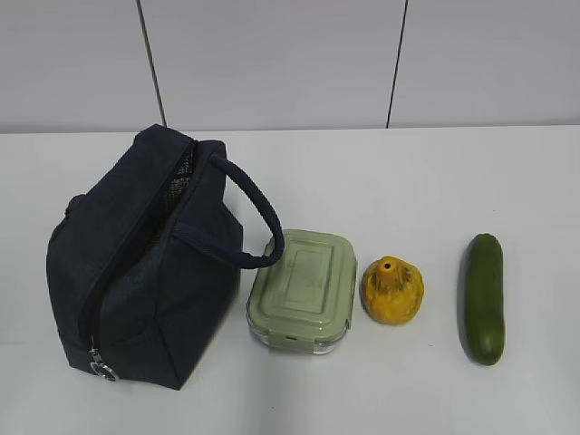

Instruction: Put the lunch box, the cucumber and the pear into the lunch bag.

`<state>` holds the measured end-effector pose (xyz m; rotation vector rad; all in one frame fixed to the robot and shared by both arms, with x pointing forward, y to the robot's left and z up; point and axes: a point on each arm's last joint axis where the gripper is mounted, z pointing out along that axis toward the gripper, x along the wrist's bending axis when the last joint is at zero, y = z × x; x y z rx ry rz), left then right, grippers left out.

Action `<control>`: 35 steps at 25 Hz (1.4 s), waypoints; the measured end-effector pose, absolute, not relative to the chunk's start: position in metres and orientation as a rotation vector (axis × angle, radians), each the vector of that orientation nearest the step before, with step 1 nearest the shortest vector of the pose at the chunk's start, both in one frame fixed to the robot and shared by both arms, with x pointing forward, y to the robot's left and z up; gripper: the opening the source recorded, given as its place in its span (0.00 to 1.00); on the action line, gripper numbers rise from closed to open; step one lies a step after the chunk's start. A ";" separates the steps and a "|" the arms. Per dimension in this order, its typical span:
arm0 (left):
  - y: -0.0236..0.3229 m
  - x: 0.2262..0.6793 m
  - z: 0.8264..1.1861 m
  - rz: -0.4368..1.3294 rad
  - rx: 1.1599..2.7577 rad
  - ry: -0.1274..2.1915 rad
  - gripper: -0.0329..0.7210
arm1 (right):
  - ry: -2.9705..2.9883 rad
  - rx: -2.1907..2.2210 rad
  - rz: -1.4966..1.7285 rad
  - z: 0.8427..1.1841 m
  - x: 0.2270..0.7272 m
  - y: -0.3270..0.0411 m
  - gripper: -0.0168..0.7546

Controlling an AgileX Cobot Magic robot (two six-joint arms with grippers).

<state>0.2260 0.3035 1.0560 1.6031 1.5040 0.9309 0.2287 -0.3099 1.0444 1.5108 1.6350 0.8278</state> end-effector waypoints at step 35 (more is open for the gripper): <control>0.250 0.421 1.092 0.354 1.840 1.433 0.44 | 1.708 1.619 0.845 1.075 0.346 -0.293 0.76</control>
